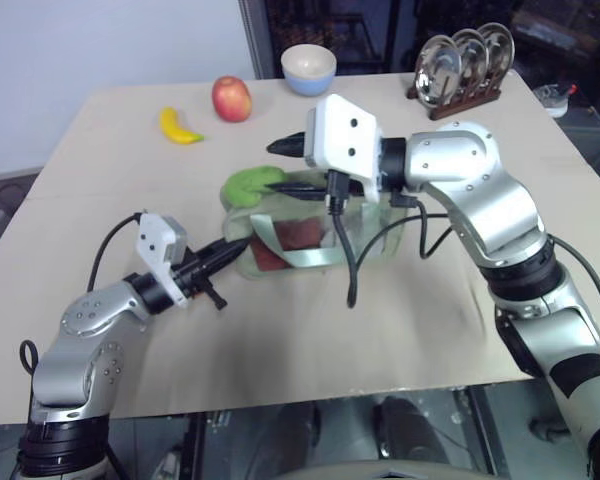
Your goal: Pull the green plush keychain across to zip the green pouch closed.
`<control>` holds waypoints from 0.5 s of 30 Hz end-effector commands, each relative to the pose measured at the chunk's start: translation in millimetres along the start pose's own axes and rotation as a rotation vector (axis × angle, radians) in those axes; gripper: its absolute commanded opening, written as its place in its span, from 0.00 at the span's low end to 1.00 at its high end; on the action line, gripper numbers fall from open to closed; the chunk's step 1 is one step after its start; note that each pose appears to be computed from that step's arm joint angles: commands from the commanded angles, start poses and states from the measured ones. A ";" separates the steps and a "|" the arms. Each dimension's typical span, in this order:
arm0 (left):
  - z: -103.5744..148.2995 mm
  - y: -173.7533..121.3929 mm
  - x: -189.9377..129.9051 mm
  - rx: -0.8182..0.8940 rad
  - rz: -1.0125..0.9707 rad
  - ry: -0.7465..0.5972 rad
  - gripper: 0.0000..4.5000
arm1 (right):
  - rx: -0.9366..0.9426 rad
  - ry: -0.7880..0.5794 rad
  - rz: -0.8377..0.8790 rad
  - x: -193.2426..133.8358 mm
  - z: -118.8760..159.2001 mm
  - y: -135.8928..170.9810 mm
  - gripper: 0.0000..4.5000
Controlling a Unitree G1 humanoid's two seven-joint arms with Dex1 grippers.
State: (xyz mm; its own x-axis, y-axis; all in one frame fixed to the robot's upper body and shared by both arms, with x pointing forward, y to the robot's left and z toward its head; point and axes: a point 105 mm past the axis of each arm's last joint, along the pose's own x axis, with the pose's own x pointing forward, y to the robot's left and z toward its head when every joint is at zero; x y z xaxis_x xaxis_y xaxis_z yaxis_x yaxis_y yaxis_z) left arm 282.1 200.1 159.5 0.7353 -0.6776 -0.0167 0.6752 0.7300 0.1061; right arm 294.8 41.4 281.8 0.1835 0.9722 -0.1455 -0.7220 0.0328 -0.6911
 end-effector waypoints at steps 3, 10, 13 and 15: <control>9.3 -0.9 -0.4 0.040 0.002 -0.030 0.00 | -0.083 -0.030 0.007 11.1 10.6 -2.6 0.44; 10.4 -2.3 1.4 0.041 0.002 -0.039 0.00 | -0.100 0.009 -0.004 25.5 -5.6 -7.5 0.38; 10.5 -2.4 2.0 0.043 0.004 -0.041 0.00 | -0.091 0.005 0.001 26.2 -7.2 -7.9 0.14; 10.5 -2.4 2.2 0.043 0.006 -0.042 0.00 | -0.087 -0.002 0.002 24.6 -5.9 -8.4 0.02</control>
State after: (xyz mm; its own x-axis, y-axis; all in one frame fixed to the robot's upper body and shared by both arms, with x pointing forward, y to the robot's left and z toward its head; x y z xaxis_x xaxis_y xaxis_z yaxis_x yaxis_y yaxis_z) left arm 282.8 199.5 158.4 0.7412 -0.6712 -0.0101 0.6685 0.7367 0.1017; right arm 316.3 62.4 263.0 0.2019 0.9616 -0.1861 -0.6989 0.0084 -0.7152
